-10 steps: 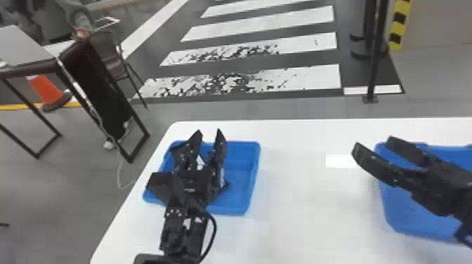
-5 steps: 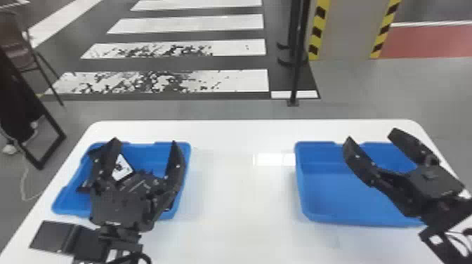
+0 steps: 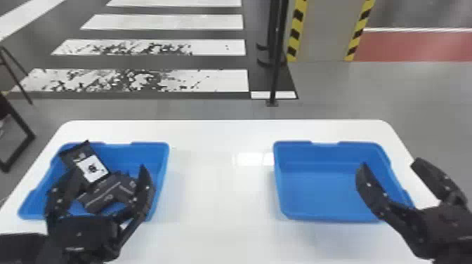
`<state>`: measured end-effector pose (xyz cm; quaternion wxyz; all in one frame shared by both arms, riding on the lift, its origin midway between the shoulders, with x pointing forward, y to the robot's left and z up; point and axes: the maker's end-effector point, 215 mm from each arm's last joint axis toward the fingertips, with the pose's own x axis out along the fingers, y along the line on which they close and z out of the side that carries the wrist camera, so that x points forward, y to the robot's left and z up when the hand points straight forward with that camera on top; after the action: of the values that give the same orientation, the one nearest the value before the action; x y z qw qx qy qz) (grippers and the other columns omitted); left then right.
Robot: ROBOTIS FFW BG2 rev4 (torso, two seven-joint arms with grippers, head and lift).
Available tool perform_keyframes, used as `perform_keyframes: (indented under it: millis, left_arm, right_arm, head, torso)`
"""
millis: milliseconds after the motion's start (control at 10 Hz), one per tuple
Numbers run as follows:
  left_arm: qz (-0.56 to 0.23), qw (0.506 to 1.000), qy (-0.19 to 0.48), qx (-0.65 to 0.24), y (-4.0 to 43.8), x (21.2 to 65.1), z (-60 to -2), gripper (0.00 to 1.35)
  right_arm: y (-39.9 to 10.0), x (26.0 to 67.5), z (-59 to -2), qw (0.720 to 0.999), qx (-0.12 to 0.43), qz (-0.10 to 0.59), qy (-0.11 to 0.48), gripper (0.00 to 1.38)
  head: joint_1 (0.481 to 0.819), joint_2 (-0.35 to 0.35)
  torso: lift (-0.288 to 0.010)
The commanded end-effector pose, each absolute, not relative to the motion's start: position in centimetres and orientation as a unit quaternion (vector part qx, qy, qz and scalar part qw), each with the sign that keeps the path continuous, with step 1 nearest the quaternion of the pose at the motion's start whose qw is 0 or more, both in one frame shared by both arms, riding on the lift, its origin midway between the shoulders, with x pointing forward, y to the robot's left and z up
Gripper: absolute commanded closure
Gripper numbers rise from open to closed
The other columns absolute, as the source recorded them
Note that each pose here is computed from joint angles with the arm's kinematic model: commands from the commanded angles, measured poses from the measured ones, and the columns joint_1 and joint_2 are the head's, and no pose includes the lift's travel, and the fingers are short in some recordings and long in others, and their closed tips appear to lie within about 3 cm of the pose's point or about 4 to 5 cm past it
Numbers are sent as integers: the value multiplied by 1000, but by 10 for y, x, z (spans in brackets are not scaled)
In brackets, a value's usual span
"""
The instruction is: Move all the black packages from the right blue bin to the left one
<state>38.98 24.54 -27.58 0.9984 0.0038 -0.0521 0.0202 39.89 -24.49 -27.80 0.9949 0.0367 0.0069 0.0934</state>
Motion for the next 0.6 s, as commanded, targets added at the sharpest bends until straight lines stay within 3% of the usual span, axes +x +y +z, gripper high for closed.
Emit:
perform_keyframes:
  millis: [0,500]
  left_arm:
    - [15,999,-43,-9,238,391,-279,-2]
    - [22,998,-49,-17,242,389,-276,-2]
  right_arm:
    - [-245,396,-286,995,43,92,21,78]
    - [-240,394,-286,994,45,96,32,78]
  head:
    - [695,3]
    - [695,-3]
  torso:
    - [-132]
    - [-132]
